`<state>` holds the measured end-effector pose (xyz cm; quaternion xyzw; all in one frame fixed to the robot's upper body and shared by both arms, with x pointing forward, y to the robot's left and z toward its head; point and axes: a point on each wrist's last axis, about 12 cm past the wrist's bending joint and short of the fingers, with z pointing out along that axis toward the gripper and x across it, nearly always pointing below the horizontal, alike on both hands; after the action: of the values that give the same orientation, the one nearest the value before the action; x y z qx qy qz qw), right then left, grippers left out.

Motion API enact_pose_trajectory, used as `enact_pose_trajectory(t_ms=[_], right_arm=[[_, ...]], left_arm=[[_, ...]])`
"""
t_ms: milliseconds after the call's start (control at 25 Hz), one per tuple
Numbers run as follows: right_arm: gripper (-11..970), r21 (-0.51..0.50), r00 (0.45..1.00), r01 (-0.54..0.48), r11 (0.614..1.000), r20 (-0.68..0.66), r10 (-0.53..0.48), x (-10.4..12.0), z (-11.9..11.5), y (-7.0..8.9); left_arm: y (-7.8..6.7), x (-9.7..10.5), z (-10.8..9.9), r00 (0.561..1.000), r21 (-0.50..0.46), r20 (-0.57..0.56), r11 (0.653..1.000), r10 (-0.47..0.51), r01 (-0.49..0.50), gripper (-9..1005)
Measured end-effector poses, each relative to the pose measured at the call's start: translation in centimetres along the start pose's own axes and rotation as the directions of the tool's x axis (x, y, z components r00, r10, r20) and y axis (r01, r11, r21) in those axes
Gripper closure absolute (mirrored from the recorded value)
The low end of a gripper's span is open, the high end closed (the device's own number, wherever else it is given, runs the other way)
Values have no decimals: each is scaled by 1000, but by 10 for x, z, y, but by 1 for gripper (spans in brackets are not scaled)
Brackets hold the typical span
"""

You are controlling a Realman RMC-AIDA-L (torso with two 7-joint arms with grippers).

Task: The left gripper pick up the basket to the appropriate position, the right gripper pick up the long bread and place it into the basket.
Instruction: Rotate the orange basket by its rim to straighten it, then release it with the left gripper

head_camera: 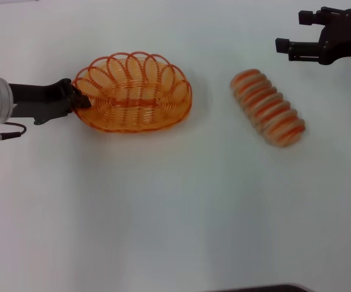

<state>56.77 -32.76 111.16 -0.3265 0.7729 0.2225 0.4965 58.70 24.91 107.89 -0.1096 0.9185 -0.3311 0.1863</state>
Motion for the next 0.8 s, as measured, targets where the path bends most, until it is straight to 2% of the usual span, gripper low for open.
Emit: enact_pose_trajectory(t_ms=[800], right_arm=[[90, -9, 1000, 9, 1000, -5, -9, -1, 3, 1]], left_arm=[[1, -1, 0, 1000, -10, 9, 1000, 0, 0, 901]])
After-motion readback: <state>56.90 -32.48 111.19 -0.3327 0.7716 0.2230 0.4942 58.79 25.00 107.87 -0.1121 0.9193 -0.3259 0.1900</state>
